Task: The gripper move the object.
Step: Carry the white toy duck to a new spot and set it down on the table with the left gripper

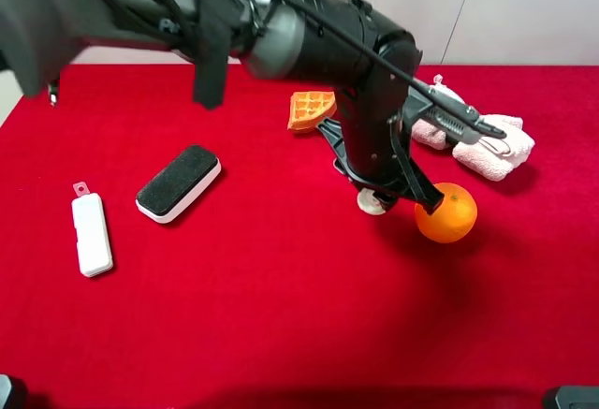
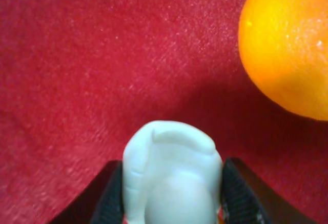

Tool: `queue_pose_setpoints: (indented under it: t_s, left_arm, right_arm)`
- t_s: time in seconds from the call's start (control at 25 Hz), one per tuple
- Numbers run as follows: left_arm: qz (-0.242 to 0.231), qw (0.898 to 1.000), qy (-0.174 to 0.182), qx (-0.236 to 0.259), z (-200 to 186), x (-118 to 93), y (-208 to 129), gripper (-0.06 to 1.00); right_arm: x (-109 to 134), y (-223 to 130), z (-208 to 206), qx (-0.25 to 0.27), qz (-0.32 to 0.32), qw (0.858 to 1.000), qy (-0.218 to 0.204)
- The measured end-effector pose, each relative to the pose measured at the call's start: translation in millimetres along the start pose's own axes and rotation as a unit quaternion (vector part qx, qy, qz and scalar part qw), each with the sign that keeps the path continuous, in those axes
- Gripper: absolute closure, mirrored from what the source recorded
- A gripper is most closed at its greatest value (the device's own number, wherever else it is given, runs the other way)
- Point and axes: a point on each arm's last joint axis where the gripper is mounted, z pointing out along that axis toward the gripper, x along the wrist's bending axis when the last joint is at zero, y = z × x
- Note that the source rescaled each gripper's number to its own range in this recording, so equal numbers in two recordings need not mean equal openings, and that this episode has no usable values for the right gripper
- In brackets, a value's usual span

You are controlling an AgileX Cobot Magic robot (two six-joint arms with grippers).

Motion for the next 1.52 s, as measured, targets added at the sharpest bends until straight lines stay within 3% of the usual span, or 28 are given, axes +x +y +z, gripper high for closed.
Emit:
queue_pose_setpoints:
  t_s: [0.32, 1.04, 1.16, 1.4, 1.52]
  left_arm:
    - [0.005, 1.000, -0.002, -0.001, 18, -5, -2, 0.94]
    - [-0.020, 1.000, -0.001, 0.000, 18, -5, -2, 0.93]
    - [-0.021, 1.000, -0.001, 0.000, 18, -5, -2, 0.79]
    - [-0.021, 1.000, -0.001, 0.000, 18, -5, -2, 0.40]
    - [-0.021, 1.000, -0.001, 0.000, 18, -5, -2, 0.31]
  right_arm:
    - [0, 0, 0, 0.000, 0.000, 1.000, 0.000]
    - [0, 0, 0, 0.000, 0.000, 1.000, 0.000]
    - [0, 0, 0, 0.000, 0.000, 1.000, 0.000]
    - [0, 0, 0, 0.000, 0.000, 1.000, 0.000]
    - [0, 0, 0, 0.000, 0.000, 1.000, 0.000]
